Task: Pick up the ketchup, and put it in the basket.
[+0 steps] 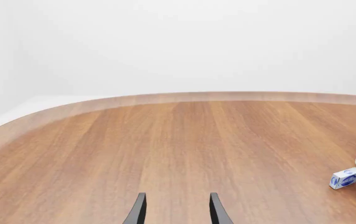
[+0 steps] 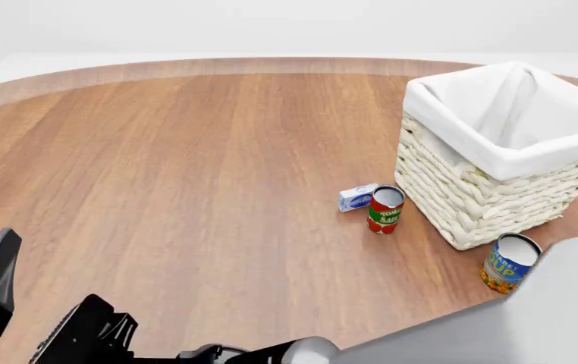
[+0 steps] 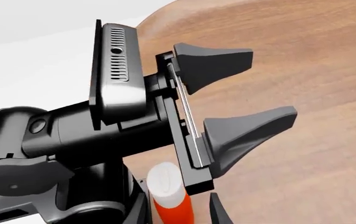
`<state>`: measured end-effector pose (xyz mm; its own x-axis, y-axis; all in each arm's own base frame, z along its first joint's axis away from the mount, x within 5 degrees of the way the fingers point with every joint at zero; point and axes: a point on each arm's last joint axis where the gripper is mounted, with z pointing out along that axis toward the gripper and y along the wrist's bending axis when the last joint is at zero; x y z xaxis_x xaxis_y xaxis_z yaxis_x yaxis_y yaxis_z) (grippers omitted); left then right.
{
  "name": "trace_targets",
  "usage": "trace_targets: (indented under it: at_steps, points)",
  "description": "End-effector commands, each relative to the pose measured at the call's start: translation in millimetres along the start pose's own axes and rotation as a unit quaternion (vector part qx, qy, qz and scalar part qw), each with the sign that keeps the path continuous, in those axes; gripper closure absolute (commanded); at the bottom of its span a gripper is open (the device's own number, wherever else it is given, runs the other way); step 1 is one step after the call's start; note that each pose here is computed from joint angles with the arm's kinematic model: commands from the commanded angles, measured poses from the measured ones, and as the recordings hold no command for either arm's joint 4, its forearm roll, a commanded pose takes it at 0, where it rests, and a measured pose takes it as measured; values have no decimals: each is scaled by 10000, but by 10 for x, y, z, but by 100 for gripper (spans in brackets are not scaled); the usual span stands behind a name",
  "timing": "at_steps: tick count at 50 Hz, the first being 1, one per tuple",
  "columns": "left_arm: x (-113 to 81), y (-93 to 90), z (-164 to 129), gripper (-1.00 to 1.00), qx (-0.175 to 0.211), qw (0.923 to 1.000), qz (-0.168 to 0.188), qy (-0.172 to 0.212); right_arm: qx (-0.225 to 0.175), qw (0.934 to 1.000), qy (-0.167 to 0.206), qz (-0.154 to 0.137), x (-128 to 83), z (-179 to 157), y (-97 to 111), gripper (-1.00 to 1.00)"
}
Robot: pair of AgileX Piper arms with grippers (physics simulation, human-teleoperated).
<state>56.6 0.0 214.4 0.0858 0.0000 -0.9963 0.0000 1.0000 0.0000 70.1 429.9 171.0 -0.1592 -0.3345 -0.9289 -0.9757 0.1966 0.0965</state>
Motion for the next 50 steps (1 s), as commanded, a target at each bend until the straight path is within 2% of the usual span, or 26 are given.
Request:
trace_targets:
  at_steps: [1, 50]
  points:
    - [0, 0, 0, -100, 0, 10000, 0, 0, 31, 10000, 32, 23, 15, 48, -27, -100]
    - [0, 0, 0, -100, 0, 10000, 0, 0, -46, 9998, 191, 27, 90, 220, 56, -100]
